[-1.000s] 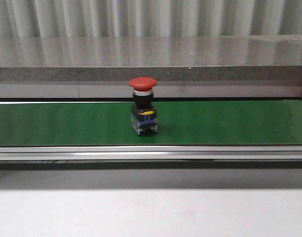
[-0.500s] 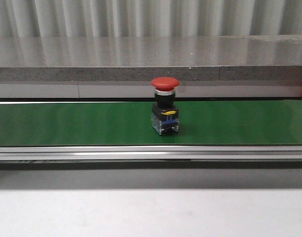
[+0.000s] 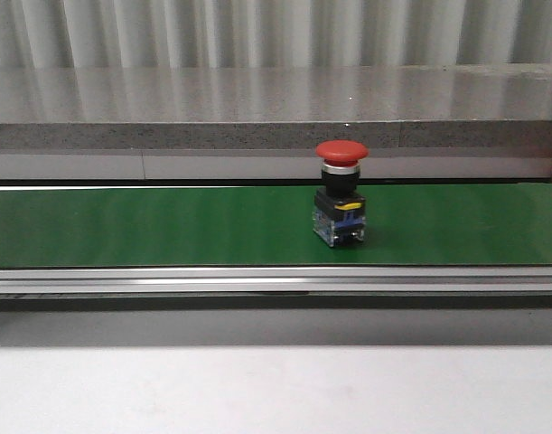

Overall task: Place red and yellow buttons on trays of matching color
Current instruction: 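Carry the yellow button into the yellow tray and open the right gripper, then lower the right gripper onto the red button at the belt's end and grasp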

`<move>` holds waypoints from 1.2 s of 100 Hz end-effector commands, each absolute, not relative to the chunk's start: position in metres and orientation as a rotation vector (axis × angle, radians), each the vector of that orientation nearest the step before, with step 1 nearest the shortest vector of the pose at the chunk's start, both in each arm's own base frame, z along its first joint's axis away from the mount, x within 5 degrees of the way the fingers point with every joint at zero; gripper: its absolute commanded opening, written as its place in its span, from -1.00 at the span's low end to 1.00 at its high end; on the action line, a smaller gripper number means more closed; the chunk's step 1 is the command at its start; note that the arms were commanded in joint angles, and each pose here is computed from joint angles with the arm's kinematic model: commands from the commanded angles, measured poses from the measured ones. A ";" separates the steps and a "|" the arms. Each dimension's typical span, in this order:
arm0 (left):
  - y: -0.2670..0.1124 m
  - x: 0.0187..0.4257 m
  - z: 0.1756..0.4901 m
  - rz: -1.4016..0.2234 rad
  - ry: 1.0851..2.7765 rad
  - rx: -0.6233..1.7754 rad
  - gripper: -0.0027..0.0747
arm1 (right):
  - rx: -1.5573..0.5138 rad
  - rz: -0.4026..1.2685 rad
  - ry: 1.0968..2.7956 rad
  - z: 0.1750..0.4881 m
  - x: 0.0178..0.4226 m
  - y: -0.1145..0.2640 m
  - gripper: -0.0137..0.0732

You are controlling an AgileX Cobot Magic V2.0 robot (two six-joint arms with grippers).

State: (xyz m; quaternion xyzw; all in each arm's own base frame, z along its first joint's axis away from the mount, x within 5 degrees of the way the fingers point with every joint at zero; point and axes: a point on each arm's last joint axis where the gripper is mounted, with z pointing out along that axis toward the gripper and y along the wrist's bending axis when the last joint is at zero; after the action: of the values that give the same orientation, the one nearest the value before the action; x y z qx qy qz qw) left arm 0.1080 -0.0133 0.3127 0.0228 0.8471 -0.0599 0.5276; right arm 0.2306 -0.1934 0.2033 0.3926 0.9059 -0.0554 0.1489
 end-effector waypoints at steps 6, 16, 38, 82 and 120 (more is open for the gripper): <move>-0.014 0.110 0.328 -0.156 1.924 0.051 -0.98 | 1.102 -0.199 2.550 0.222 0.230 -0.197 0.05; -0.014 0.110 0.328 -0.156 1.924 0.051 -0.98 | 1.108 -0.195 2.561 0.221 0.230 -0.196 0.36; -0.014 0.110 0.328 -0.156 1.924 0.051 -0.98 | 1.106 -0.199 2.553 0.231 0.225 -0.193 0.56; -0.014 0.110 0.328 -0.156 1.924 0.051 -0.98 | 0.964 -0.195 2.370 0.302 0.206 -0.150 0.56; -0.014 0.110 0.328 -0.156 1.924 0.051 -0.98 | 0.249 -0.081 2.513 0.317 0.233 -0.045 0.56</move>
State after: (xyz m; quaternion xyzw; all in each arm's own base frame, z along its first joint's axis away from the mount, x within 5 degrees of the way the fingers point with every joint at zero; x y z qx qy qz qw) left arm 0.1080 -0.0133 0.3127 0.0228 0.8471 -0.0599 0.5276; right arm 0.2305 -0.0628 0.3005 0.1481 0.9518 -0.0324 0.2667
